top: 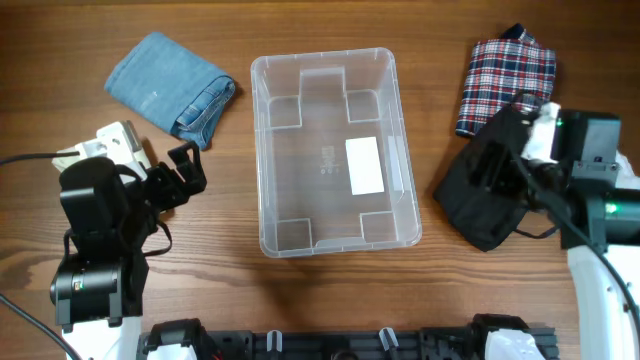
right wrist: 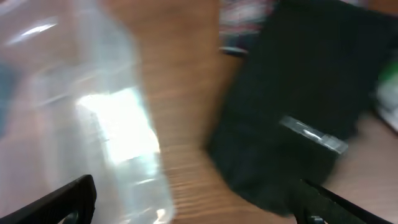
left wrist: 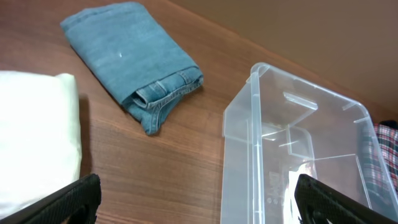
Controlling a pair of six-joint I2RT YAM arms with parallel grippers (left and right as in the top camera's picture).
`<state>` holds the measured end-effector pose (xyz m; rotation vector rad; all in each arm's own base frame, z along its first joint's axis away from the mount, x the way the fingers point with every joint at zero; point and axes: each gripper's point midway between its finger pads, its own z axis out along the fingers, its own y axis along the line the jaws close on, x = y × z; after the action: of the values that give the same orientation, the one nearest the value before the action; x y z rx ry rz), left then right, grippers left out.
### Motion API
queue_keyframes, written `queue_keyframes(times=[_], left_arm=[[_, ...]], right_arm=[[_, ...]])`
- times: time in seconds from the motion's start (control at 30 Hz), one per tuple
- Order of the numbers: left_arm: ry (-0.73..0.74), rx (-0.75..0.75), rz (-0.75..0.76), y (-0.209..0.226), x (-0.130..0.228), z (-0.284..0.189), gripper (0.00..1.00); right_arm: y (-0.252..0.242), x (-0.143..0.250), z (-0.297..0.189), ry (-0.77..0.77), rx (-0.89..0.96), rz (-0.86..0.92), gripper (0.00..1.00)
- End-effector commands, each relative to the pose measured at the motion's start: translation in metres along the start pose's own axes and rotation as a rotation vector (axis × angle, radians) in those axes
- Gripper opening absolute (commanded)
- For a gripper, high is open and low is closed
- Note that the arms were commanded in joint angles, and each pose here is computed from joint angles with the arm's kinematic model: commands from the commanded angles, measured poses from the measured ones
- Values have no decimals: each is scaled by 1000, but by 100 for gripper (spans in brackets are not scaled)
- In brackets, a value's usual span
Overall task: Pack container
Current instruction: 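Grasp the black folded garment with the right gripper and lift it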
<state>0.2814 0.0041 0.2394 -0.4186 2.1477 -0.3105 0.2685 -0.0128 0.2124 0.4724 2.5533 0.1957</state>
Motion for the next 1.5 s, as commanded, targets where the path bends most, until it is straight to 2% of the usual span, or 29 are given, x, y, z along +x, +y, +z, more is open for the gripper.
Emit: queue_keyframes(times=[0.0, 0.1, 0.23, 0.4, 0.47, 0.6, 0.63, 0.67, 0.7, 0.73, 0.77, 0.83, 0.97, 1.07, 1.13, 1.23, 1.27, 1.37, 1.47], left_arm=[[18, 4, 17, -1, -1, 1, 100], [15, 5, 18, -2, -2, 1, 100], [9, 3, 18, -1, -4, 1, 100], [9, 4, 18, -1, -4, 1, 100], [9, 4, 18, -1, -4, 1, 100], [9, 3, 18, -1, -4, 1, 100], [9, 3, 18, -1, -4, 1, 100], [9, 3, 18, -1, -4, 1, 100], [9, 3, 18, -1, -4, 1, 100], [9, 4, 18, -1, -4, 1, 100], [9, 4, 18, -1, -4, 1, 100], [9, 3, 18, -1, -4, 1, 100], [9, 4, 18, -1, -4, 1, 100], [9, 4, 18, -1, -4, 1, 100], [9, 4, 18, -1, -4, 1, 100], [9, 3, 18, -1, -4, 1, 100], [9, 3, 18, -1, -4, 1, 100], [9, 3, 18, -1, -4, 1, 100], [10, 3, 18, -1, -3, 1, 100]], right_arm=[[-55, -15, -6, -50, 173, 204, 100], [-86, -15, 1, -3, 165, 266, 100], [-123, 18, 43, 141, 180, 365, 100], [-127, 56, 109, 261, 84, 381, 100], [-118, 60, 139, 267, -24, 382, 100], [-117, 60, 167, 254, -85, 373, 98], [-115, 59, 170, 254, -102, 371, 92], [-111, 57, 170, 247, -132, 358, 64], [-107, 55, 169, 240, -157, 348, 40], [-104, 53, 168, 233, -171, 347, 10], [-101, 51, 165, 226, -185, 346, 4], [-95, 43, 155, 199, -212, 336, 4], [-64, -5, 96, 47, -257, 182, 4], [-10, -53, 19, -137, -287, -17, 4], [29, -65, -19, -193, -319, -132, 4], [84, -69, -49, -225, -412, -279, 4], [111, -65, -59, -240, -464, -394, 4], [166, -47, -49, -270, -463, -722, 4], [207, -23, -8, -241, -398, -1031, 4]])
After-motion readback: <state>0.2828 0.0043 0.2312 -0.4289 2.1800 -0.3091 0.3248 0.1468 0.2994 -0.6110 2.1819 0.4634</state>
